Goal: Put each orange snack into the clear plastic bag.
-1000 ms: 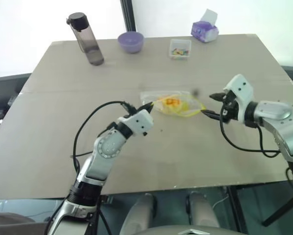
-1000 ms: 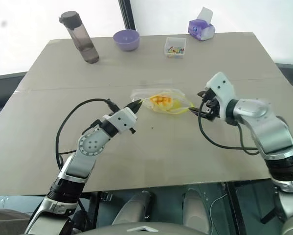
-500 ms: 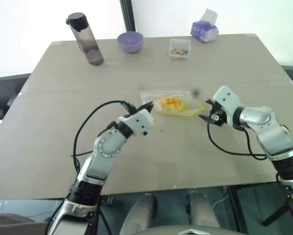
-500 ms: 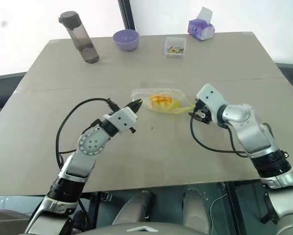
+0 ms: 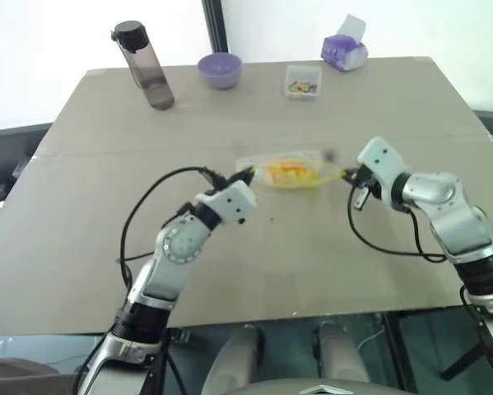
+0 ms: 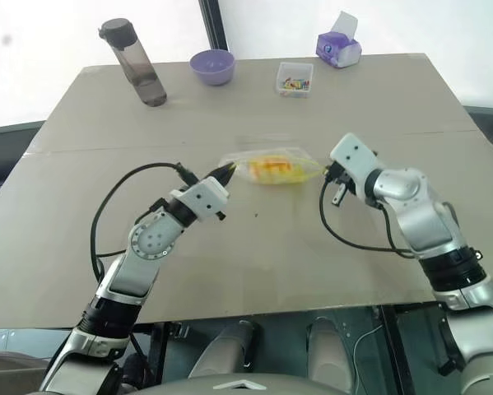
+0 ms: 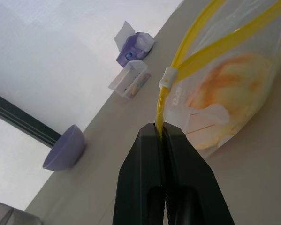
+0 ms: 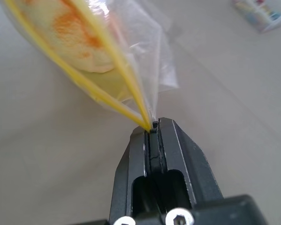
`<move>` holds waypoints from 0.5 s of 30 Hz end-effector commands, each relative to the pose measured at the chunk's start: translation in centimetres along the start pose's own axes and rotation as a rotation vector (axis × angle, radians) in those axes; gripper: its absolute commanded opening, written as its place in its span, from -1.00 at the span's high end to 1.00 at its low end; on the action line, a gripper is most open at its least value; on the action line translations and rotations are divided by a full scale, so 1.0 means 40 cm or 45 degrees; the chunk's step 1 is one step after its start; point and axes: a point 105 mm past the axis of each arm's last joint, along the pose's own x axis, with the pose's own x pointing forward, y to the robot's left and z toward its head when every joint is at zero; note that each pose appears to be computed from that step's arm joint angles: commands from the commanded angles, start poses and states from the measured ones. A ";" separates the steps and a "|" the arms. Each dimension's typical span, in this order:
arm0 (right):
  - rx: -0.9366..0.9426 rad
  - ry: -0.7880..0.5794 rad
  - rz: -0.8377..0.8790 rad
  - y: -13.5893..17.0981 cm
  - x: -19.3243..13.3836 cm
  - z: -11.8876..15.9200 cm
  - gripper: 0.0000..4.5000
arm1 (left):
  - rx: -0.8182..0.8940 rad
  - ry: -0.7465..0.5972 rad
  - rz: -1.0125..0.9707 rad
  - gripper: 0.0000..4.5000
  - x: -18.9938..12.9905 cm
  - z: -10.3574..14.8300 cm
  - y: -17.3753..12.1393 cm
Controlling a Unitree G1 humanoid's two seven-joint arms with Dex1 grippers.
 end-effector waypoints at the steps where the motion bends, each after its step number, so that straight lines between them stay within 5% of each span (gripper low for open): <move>1: -0.064 -0.064 -0.281 -0.137 -0.043 0.053 0.97 | 0.095 -0.060 0.173 1.00 0.017 0.037 0.105; 9: -0.127 -0.112 -0.292 -0.161 -0.057 0.090 0.97 | 0.178 -0.122 0.172 1.00 0.053 0.081 0.131; 14: -0.165 -0.091 -0.162 -0.120 -0.061 0.082 0.13 | 0.178 -0.113 0.139 1.00 0.047 0.077 0.107; 15: -0.179 -0.096 -0.144 -0.118 -0.064 0.087 0.13 | 0.177 -0.112 0.138 1.00 0.047 0.077 0.106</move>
